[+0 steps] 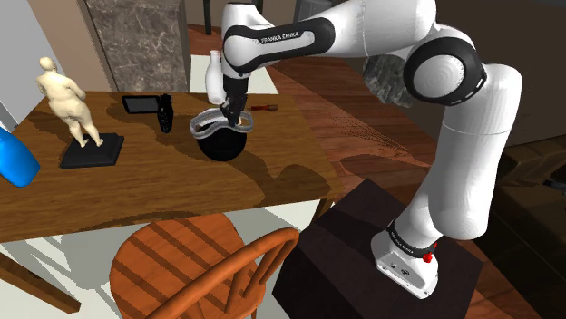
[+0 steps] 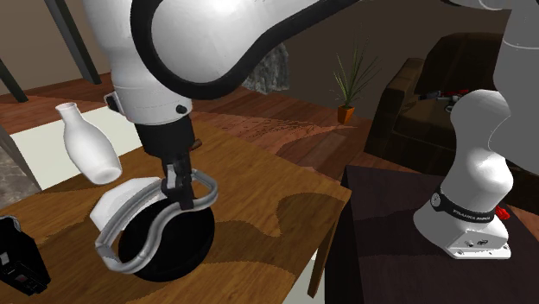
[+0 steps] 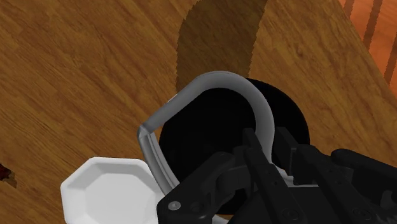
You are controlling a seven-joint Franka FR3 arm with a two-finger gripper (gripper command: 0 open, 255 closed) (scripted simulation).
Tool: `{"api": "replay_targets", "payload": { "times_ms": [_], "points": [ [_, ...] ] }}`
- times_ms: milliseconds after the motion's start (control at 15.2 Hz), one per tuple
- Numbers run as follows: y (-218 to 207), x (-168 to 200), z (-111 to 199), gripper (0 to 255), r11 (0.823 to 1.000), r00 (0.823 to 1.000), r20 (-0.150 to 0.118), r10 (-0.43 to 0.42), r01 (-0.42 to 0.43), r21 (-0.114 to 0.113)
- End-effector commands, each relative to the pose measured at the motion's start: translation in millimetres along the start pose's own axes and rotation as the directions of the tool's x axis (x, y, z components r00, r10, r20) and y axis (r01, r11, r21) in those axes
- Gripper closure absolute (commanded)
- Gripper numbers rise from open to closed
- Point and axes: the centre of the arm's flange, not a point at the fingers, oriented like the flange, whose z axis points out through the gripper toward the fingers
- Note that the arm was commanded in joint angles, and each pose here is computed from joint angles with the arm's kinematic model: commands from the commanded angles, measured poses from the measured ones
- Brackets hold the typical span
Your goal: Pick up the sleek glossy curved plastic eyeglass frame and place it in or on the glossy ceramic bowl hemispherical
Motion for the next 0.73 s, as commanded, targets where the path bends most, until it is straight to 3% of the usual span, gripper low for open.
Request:
{"api": "replay_targets", "payload": {
  "times_ms": [0, 330, 660],
  "points": [
    [0.7, -0.8, 10.8, 255, 1.0, 1.0, -0.001, 0.0, 0.0, 0.0],
    [2.9, -0.9, 39.9, 255, 1.0, 1.0, -0.001, 0.0, 0.0, 0.0],
    [2.9, -0.9, 39.9, 255, 1.0, 1.0, -0.001, 0.0, 0.0, 0.0]
  ]
}}
